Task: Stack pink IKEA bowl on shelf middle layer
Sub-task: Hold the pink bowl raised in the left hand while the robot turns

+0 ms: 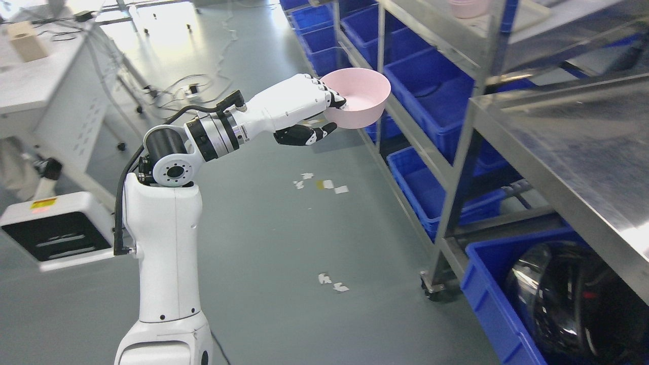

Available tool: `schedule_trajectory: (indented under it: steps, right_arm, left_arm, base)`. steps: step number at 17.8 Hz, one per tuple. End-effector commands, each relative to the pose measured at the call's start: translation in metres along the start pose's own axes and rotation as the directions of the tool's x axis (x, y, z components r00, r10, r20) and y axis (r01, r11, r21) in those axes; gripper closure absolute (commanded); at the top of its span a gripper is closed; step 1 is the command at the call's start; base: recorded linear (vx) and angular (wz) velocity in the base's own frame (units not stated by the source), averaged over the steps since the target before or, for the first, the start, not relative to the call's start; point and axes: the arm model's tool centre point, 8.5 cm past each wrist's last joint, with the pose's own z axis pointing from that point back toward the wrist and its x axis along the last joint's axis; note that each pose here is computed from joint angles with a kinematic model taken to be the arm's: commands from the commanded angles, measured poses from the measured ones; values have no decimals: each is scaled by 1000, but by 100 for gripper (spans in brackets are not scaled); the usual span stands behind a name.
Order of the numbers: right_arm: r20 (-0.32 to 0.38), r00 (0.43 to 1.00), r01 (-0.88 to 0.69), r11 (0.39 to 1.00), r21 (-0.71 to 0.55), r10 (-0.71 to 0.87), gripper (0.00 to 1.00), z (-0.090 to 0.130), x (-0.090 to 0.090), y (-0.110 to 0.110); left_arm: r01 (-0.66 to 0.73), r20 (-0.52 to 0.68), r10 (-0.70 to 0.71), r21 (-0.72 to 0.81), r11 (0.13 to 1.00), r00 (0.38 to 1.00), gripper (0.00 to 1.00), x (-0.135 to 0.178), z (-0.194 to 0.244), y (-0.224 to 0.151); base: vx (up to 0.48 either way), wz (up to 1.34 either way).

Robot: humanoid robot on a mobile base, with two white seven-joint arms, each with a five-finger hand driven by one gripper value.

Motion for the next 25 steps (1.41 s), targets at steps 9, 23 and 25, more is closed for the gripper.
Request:
schedule_trajectory:
  steps: [9, 23, 25]
  right_arm:
    - [12, 1000, -1, 1000, -18, 2, 0, 0, 2, -11]
    - [12, 1000, -1, 1000, -18, 2, 0, 0, 2, -11]
    - [12, 1000, -1, 1000, -18, 2, 0, 0, 2, -11]
  left_arm:
    - [26, -31, -25, 9, 1000, 999, 97, 7, 21, -7]
    - [23, -39, -22, 15, 1000, 999, 97, 6, 24, -6]
    - [23, -39, -22, 15, 1000, 999, 97, 6, 24, -6]
  base:
    - [20, 539]
    - [129, 153]
    - [210, -6]
